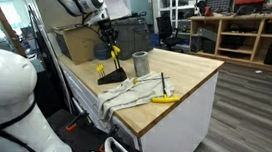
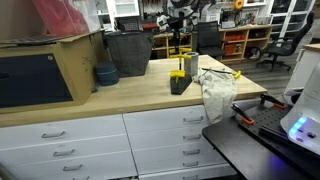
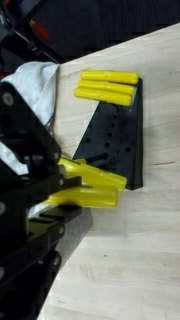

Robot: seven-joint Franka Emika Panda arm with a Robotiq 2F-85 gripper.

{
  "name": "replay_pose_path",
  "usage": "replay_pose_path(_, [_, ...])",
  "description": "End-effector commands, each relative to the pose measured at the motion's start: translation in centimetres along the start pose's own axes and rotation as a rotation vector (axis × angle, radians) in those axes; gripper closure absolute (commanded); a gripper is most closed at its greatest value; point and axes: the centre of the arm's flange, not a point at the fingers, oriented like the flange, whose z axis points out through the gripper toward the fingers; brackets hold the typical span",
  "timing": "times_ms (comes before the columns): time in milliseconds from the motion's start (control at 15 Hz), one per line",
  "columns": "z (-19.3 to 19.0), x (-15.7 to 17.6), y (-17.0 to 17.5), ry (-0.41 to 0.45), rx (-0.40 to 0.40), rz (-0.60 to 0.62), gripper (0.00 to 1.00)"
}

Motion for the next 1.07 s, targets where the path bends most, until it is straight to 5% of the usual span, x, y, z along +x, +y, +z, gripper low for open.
replay_pose_path(0, [-0.5,0.7,1.4,0.013,-0.002,0.052,0.94])
replay_pose_path(867, [2.1,5.1,-0.5,0.028,-0.076,0.332,0.94])
replay_pose_path(933, [2.1,5.0,-0.4,0.037,-0.075,0.335,0.52])
replay_pose_path(1000, [2.2,4.8,-0.2,0.047,-0.071,0.341,0.50])
